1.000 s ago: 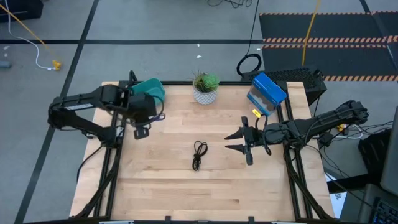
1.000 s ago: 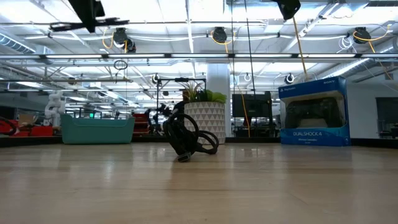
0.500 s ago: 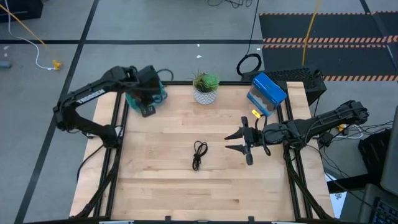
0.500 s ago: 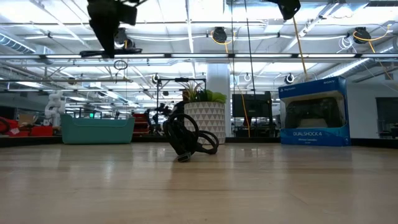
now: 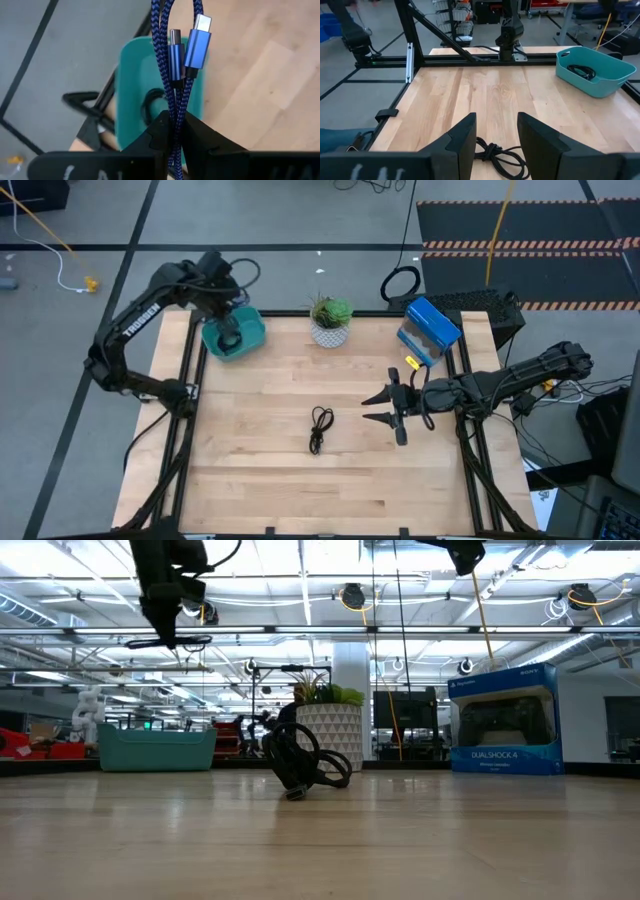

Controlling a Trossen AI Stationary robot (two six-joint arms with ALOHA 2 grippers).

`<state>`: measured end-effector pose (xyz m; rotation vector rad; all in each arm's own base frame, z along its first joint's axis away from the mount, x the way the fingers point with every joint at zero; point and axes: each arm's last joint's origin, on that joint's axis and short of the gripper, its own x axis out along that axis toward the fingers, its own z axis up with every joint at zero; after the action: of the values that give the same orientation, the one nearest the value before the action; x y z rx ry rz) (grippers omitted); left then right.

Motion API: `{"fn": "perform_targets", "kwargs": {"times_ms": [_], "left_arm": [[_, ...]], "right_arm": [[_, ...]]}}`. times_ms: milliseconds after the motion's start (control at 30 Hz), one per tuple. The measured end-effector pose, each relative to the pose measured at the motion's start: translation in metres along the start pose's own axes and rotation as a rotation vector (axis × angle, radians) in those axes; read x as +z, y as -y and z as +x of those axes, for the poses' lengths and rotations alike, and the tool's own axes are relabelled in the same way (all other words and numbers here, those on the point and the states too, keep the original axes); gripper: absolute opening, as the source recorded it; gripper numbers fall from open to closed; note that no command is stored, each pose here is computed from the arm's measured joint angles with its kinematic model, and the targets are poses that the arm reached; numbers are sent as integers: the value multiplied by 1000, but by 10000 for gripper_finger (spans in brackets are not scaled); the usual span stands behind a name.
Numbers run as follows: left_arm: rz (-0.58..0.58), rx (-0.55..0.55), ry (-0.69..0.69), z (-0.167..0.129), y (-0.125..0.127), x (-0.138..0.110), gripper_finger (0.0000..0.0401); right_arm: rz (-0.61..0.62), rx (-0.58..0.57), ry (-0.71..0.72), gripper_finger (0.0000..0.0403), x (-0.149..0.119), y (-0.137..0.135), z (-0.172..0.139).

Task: Pick and place USB-C Cables
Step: Put the violet USB cable into the blue bin

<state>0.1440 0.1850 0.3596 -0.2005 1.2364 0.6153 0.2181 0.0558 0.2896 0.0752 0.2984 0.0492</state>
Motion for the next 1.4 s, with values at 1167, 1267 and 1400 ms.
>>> {"fn": "perform_targets", "kwargs": {"times_ms": [1167,1267,1400], "left_arm": [[-192,29,-41,117,-8,-42,37],[-192,18,-32,126,-5,-46,37],[-199,-19,-35,138,0,-50,37]], "right_arm": [[-31,-4,-24,134,-2,0,0],[-35,-4,-23,134,-2,0,0],[-35,-4,-23,134,-2,0,0]]}}
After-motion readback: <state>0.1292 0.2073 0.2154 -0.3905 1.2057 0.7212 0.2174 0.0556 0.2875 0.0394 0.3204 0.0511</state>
